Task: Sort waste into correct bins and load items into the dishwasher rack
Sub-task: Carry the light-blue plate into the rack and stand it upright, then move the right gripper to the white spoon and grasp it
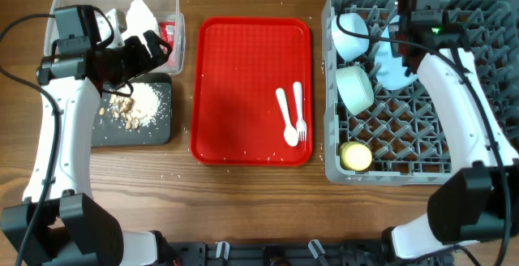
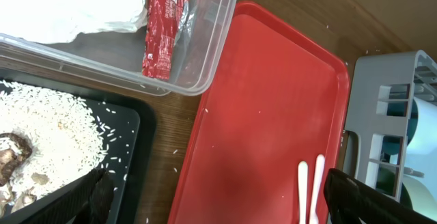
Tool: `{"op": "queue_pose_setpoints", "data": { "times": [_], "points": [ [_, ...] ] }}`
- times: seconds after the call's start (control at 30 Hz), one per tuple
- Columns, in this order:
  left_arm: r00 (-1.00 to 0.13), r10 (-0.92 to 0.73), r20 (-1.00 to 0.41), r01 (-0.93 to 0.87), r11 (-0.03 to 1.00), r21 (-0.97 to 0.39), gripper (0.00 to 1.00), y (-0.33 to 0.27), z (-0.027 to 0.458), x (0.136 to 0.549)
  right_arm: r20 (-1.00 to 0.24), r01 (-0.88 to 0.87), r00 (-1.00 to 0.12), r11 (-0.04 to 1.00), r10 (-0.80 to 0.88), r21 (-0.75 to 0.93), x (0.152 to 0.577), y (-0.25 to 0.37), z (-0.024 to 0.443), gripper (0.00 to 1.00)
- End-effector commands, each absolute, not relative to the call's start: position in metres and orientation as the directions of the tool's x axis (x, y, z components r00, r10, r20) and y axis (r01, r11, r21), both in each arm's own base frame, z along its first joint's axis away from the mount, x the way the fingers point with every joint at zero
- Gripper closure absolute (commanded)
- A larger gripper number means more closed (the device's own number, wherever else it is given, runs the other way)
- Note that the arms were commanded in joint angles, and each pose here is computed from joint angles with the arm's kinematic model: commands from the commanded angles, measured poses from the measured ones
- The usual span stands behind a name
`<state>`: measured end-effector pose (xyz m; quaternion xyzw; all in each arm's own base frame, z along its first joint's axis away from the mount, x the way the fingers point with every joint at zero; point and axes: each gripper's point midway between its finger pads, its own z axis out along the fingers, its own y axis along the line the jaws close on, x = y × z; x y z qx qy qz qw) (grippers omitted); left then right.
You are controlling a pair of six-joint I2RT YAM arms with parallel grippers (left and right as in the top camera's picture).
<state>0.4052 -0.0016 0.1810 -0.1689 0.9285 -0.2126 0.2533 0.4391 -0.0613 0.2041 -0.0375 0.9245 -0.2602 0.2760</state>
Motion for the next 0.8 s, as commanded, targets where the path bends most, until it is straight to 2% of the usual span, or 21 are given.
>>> {"op": "queue_pose_setpoints", "data": {
  "times": [0.0, 0.07, 0.1, 0.17, 0.2, 0.3, 0.43, 0.53, 0.67, 0.77],
  "points": [
    [-0.81, -0.409, -0.422, -0.19, 0.862, -0.47, 0.0, 0.001, 0.186, 0.407, -0.725, 0.173, -0.672, 0.921, -0.149, -0.35, 0.427, -0.046, 0.306, 0.29],
    [-0.81, -0.409, -0.421, -0.191, 0.862, -0.47, 0.0, 0.001, 0.186, 0.407, -0.81, 0.142, -0.568, 0.953, -0.144, -0.268, 0.417, -0.031, 0.345, 0.21],
    [-0.81, -0.409, -0.421, -0.191, 0.862, -0.47, 0.0, 0.001, 0.186, 0.407, -0.85, 0.082, -0.512, 0.979, -0.122, -0.189, 0.409, -0.015, 0.363, 0.2],
    [-0.81, -0.409, -0.422, -0.19, 0.862, -0.47, 0.0, 0.001, 0.186, 0.407, -0.899, -0.157, -0.429, 0.987, -0.089, -0.023, 0.385, 0.035, 0.391, 0.23],
    [-0.81, -0.409, -0.421, -0.191, 0.862, -0.47, 0.0, 0.001, 0.186, 0.407, -0.906, -0.268, -0.42, 0.961, -0.048, 0.074, 0.375, 0.059, 0.398, 0.29],
    [-0.809, -0.409, -0.422, -0.191, 0.862, -0.47, 0.0, 0.001, 0.186, 0.407, -0.875, -0.431, -0.482, 0.859, 0.038, 0.275, 0.363, 0.101, 0.394, 0.29],
    [-0.81, -0.409, -0.422, -0.19, 0.862, -0.47, 0.0, 0.001, 0.186, 0.407, -0.74, -0.366, -0.669, 0.834, 0.073, 0.413, 0.38, 0.134, 0.329, 0.33],
    [-0.81, -0.408, -0.422, -0.19, 0.862, -0.47, 0.0, 0.001, 0.186, 0.407, -0.584, -0.291, -0.811, 0.848, 0.027, 0.443, 0.391, 0.173, 0.256, 0.42],
    [-0.81, -0.409, -0.422, -0.19, 0.862, -0.47, 0.0, 0.001, 0.186, 0.407, -0.374, -0.218, -0.926, 0.877, -0.047, 0.428, 0.384, 0.211, 0.17, 0.47],
    [-0.81, -0.409, -0.422, -0.19, 0.862, -0.47, 0.0, 0.001, 0.186, 0.407, -0.228, -0.187, -0.968, 0.901, -0.102, 0.391, 0.369, 0.223, 0.117, 0.51]
  ]
}}
